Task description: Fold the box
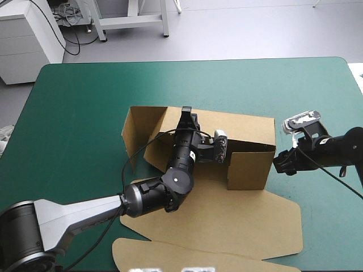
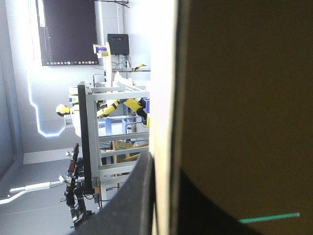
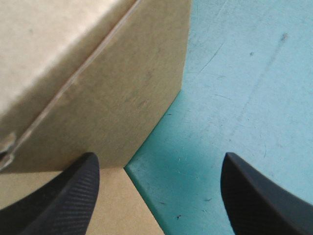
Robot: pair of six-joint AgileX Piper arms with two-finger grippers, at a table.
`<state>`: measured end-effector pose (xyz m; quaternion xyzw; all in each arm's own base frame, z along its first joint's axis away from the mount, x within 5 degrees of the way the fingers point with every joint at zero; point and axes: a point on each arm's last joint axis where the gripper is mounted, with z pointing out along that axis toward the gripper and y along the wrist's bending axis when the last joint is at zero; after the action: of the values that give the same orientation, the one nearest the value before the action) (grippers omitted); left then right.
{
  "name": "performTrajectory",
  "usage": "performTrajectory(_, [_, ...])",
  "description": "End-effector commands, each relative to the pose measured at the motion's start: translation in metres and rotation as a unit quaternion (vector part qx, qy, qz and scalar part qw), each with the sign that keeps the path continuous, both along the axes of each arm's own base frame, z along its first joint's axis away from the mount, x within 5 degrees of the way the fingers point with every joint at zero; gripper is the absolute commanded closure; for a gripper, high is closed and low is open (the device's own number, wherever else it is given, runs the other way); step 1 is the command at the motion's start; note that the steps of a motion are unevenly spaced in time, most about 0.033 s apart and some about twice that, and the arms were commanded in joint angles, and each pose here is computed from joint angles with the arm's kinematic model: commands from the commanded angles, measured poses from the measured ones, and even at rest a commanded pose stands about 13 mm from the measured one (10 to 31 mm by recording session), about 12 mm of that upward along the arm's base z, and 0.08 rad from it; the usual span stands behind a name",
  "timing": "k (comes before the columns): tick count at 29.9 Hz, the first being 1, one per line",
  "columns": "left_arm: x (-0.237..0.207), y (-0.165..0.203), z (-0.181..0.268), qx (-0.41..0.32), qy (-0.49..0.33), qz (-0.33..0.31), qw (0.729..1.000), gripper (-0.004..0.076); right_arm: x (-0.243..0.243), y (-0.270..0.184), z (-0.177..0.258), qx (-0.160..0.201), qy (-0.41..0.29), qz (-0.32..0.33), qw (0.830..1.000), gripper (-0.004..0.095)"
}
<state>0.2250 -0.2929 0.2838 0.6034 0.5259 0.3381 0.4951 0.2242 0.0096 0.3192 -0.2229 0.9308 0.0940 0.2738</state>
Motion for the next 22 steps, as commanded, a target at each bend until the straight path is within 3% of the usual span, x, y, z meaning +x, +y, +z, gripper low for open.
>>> performTrajectory(1, [-0.004, -0.001, 0.017, -0.035, 0.000, -0.018, 0.999, 0.0734, -0.004, 0.007, 0.015, 0.016, -0.035, 0.040, 0.998, 0.0265])
performTrajectory(10, [-0.005, -0.002, 0.017, -0.035, 0.002, -0.022, 0.999, 0.0734, -0.007, 0.012, 0.016, 0.032, -0.029, 0.065, 0.997, 0.0265])
performTrajectory(16, [-0.005, -0.003, 0.016, -0.036, 0.004, -0.027, 0.999, 0.0734, 0.001, 0.017, 0.019, 0.080, -0.054, 0.049, 0.994, 0.0265])
performTrajectory(22, [-0.005, -0.002, 0.016, -0.038, 0.004, -0.023, 0.999, 0.0734, 0.009, 0.032, 0.003, 0.094, -0.022, 0.087, 0.992, 0.0264])
